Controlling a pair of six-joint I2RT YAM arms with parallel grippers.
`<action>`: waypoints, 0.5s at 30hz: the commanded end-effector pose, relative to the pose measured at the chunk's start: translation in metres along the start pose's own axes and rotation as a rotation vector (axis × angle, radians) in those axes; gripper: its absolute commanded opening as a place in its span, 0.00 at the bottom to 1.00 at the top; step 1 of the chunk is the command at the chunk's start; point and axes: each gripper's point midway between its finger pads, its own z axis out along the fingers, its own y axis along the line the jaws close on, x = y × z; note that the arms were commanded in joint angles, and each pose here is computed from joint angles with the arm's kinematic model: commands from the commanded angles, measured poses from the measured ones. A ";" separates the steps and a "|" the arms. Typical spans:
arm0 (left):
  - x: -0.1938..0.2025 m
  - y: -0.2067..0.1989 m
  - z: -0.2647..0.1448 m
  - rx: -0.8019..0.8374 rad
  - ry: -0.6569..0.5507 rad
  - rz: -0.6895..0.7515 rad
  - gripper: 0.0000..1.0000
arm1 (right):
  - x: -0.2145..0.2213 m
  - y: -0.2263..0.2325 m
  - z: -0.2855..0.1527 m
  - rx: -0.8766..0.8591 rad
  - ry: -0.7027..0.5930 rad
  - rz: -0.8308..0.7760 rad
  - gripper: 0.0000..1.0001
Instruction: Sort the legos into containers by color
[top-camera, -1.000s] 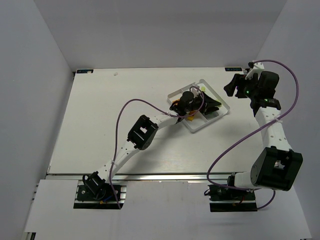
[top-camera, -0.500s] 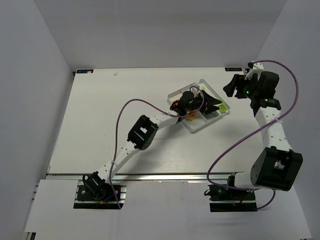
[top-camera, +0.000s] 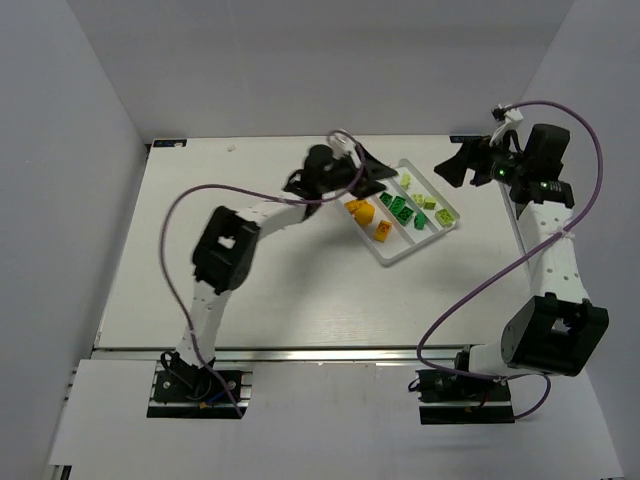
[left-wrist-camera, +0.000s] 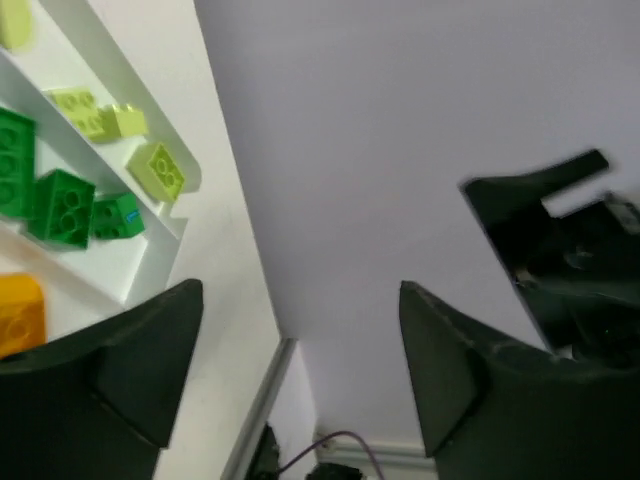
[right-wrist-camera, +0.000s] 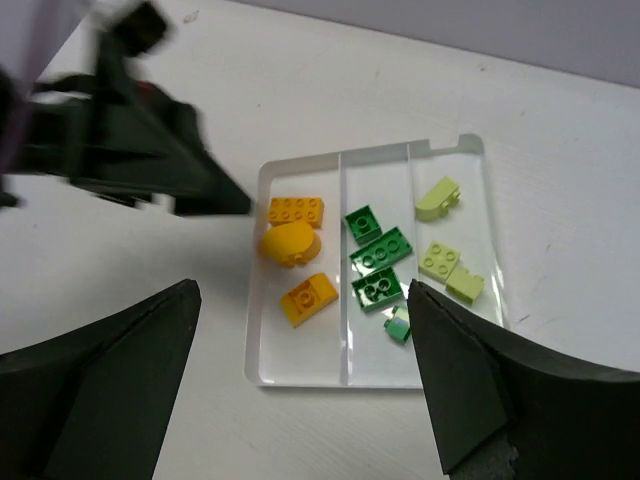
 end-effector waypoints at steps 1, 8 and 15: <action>-0.041 -0.047 -0.089 -0.047 -0.129 0.264 0.94 | -0.017 -0.008 -0.005 0.063 0.019 0.003 0.89; -0.035 -0.035 -0.231 -0.539 -0.246 0.530 0.98 | 0.016 -0.062 -0.020 0.390 0.215 -0.016 0.89; -0.026 -0.038 -0.309 -0.712 -0.381 0.612 0.98 | 0.024 -0.074 -0.036 0.477 0.268 -0.061 0.89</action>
